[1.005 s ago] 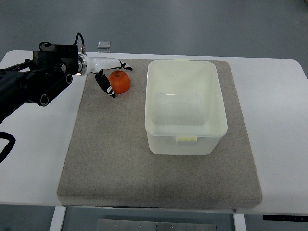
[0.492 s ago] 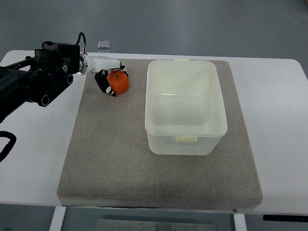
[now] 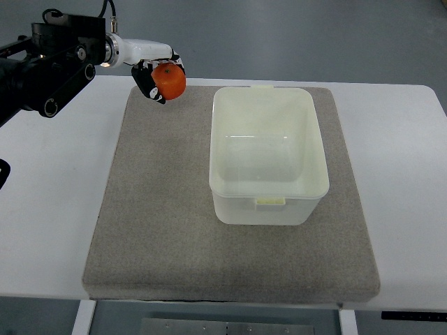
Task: Put orange in box with left hand
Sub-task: 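Lift the orange with the left hand and carry it over the box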
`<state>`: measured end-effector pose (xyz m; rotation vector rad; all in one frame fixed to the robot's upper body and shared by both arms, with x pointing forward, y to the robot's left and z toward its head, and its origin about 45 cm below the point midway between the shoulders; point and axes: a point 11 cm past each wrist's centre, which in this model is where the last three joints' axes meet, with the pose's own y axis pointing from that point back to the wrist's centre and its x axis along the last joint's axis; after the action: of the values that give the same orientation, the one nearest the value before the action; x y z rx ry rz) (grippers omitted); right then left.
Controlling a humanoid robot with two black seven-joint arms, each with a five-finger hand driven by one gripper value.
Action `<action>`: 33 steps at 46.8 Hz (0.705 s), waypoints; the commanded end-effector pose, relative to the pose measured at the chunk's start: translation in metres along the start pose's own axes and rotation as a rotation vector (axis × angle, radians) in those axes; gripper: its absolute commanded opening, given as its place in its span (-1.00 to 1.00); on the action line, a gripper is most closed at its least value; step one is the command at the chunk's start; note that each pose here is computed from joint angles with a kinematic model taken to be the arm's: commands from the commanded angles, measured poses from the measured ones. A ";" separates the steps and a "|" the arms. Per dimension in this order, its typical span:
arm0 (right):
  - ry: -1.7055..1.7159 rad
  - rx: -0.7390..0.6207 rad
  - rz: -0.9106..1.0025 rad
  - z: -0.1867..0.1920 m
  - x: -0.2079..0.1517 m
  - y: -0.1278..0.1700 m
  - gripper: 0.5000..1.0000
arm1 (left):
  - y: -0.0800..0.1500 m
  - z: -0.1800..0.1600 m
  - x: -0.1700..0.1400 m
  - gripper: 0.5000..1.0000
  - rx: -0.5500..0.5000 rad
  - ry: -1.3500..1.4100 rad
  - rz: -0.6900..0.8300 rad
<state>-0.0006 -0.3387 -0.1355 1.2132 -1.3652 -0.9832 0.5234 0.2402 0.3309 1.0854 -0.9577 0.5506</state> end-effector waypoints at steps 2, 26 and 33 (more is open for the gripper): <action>0.000 0.000 0.000 0.000 0.000 0.000 0.70 | 0.016 0.007 0.015 -1.00 -0.045 -0.035 0.033; 0.000 0.000 0.000 0.000 0.000 0.000 0.70 | 0.051 0.105 0.027 -1.00 -0.338 -0.189 0.048; 0.000 -0.001 0.000 0.000 0.000 0.000 0.70 | 0.060 0.145 0.026 -1.00 -0.440 -0.224 0.000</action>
<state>-0.0007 -0.3388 -0.1355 1.2128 -1.3653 -0.9835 0.4433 0.1418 0.3994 0.7799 -1.2008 0.2413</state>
